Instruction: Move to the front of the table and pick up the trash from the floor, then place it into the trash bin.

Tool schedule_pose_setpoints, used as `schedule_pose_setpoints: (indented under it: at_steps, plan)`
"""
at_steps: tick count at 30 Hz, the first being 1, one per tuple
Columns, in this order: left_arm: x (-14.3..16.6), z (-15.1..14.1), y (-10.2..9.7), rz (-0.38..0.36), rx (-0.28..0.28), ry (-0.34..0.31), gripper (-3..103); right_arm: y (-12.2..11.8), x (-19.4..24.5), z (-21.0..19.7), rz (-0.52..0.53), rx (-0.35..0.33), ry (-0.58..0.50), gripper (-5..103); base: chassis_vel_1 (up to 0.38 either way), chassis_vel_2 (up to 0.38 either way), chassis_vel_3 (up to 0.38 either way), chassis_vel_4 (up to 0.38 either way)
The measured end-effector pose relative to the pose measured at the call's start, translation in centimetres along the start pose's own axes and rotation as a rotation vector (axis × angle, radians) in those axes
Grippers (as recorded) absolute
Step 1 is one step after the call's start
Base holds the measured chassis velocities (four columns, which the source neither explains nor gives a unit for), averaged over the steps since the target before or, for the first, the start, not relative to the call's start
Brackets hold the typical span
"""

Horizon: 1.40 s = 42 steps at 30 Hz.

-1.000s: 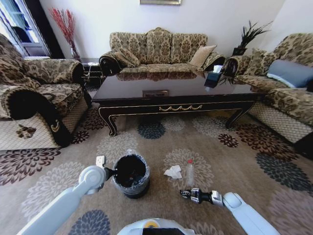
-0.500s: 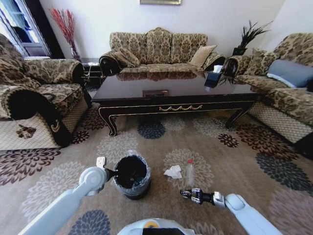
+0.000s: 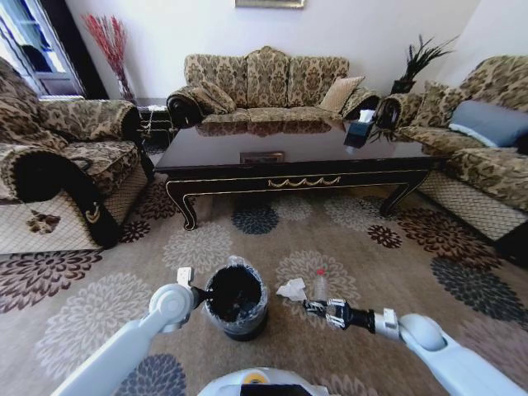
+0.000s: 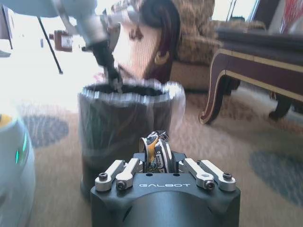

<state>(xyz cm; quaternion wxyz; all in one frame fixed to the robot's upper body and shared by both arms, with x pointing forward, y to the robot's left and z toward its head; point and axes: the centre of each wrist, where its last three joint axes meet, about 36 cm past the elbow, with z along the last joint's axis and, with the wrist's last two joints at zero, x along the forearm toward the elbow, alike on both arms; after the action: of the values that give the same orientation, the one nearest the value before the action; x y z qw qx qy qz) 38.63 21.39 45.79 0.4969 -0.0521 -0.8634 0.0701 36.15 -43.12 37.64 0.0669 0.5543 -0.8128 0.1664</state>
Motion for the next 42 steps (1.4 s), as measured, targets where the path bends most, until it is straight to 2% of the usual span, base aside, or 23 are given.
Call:
schedule_pose_setpoints:
  at_steps: [5, 8, 11, 15, 22, 26, 37, 38, 41, 42]
  plan:
    - [-0.5, 0.0, -1.2, 0.02, -0.019, 0.004, 0, -0.4, -2.2, -5.6, -0.004, 0.015, -0.099, 27, 0.0, 0.0, 0.0, 0.0]
    - [-0.8, -0.1, -1.7, 0.03, -0.023, 0.01, 0, -0.3, -3.1, -7.2, 0.008, 0.027, -0.134, 27, 0.0, 0.0, 0.0, 0.0]
    - [-1.4, -0.5, -3.0, 0.054, -0.043, 0.015, 0, 0.7, -5.0, -10.4, 0.011, 0.027, -0.209, 27, 0.0, 0.0, 0.0, 0.0]
    - [-1.8, -0.9, -4.3, 0.075, -0.076, 0.015, 0, 1.6, -5.9, -12.1, -0.009, 0.026, -0.238, 27, 0.0, 0.0, 0.0, 0.0]
    - [-1.5, -1.0, -6.5, 0.134, -0.121, 0.024, 0, 2.7, -6.8, -13.5, 0.002, 0.037, -0.252, 27, 0.0, 0.0, 0.0, 0.0]
    - [-1.4, -0.6, -7.2, 0.151, -0.134, 0.03, 0, 3.3, -7.3, -13.9, 0.018, 0.034, -0.261, 27, 0.0, 0.0, 0.0, 0.0]
    - [-1.1, 0.1, -6.9, 0.143, -0.143, 0.036, 0, 3.1, -7.2, -12.9, 0.046, 0.02, -0.244, 27, 0.0, 0.0, 0.0, 0.0]
    - [-1.1, 0.1, -6.9, 0.143, -0.143, 0.034, 0, 3.2, -7.3, -12.8, 0.048, 0.016, -0.243, 24, 0.0, 0.0, 0.0, 0.0]
    - [-1.0, 0.2, -6.8, 0.141, -0.143, 0.032, 0, 3.3, -7.2, -12.6, 0.052, 0.009, -0.238, 37, 0.0, 0.0, 0.0, 0.0]
    - [-1.0, 0.2, -6.8, 0.141, -0.143, 0.032, 0, 3.3, -7.2, -12.6, 0.052, 0.009, -0.238, 37, 0.0, 0.0, 0.0, 0.0]
